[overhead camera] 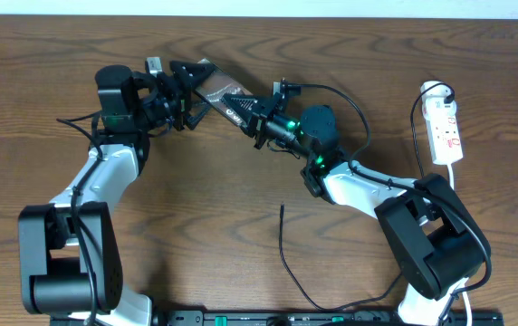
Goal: Plug charger to phone and switch on socket
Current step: 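Bring the left gripper back and close it on the phone's lower end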
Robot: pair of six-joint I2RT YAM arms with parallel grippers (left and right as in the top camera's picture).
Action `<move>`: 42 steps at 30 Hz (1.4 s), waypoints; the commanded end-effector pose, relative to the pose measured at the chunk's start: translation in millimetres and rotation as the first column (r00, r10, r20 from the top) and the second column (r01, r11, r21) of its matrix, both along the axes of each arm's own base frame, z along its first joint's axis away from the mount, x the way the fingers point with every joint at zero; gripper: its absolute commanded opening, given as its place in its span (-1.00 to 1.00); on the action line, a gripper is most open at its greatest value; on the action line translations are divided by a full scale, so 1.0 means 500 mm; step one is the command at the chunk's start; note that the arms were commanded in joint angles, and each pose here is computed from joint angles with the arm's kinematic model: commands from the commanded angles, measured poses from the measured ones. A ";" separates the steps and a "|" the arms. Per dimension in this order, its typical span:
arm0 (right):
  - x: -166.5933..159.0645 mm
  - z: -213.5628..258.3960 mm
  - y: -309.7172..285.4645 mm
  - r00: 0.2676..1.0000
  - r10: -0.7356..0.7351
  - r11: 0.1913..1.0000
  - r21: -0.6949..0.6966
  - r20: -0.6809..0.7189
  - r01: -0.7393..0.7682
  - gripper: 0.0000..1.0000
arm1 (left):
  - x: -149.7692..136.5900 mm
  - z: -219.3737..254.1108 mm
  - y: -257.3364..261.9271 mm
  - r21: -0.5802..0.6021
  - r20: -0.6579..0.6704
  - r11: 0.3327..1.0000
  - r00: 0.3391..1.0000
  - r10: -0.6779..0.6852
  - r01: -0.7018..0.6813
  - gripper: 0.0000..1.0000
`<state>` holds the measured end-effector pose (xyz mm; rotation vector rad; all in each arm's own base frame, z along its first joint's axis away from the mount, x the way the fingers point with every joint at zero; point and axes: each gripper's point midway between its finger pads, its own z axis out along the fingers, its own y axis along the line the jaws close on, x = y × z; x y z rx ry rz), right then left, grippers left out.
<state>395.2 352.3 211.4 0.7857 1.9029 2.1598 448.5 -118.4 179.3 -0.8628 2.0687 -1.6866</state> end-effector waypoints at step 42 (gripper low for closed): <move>-0.023 0.009 0.022 0.997 0.063 0.998 0.029 -0.051 -0.062 -0.98 | 0.008 0.027 0.000 -0.030 0.053 1.000 0.999 0.007 -0.006 0.77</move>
